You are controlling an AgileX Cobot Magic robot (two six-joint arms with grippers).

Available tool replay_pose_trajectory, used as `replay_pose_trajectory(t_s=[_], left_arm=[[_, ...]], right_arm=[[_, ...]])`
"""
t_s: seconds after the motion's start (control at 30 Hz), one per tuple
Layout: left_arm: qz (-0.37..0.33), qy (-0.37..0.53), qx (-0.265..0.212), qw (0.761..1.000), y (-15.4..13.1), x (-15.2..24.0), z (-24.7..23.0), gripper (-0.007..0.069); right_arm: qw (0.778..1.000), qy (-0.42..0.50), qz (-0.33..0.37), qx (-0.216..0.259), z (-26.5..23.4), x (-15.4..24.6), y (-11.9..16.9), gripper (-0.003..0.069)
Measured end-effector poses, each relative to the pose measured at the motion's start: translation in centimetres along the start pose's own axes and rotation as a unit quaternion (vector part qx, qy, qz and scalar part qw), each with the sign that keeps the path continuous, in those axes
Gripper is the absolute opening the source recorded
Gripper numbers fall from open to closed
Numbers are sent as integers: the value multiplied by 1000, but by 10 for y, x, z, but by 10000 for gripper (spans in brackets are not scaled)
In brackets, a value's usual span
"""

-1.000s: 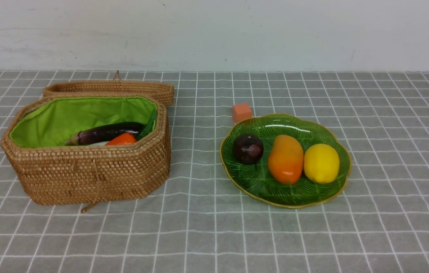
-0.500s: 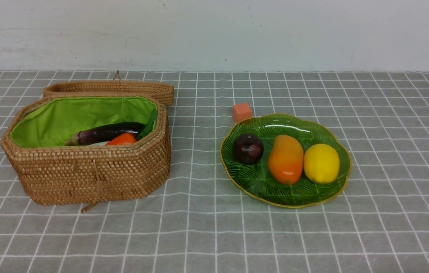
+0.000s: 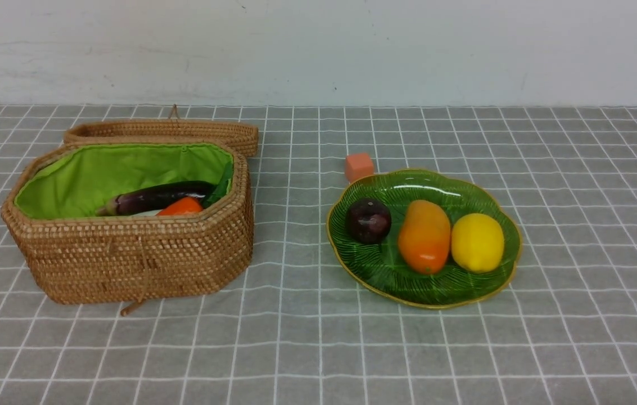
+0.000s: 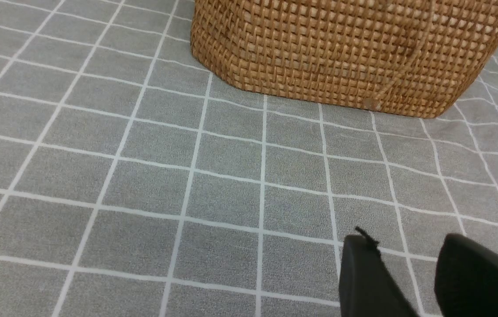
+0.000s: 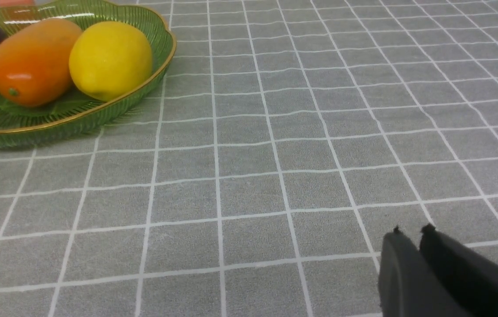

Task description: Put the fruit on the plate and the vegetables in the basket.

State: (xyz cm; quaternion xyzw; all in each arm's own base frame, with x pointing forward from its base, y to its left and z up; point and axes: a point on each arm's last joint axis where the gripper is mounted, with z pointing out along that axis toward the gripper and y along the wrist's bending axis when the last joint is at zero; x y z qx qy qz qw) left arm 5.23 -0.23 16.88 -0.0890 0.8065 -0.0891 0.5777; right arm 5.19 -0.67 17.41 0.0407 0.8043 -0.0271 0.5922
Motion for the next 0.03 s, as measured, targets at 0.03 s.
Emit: replay_pose_trajectory(t_s=[0.03], left_arm=[[0, 0, 0, 1000, 0, 0, 0, 239]], right_arm=[[1000, 0, 0, 0, 0, 0, 0, 67]])
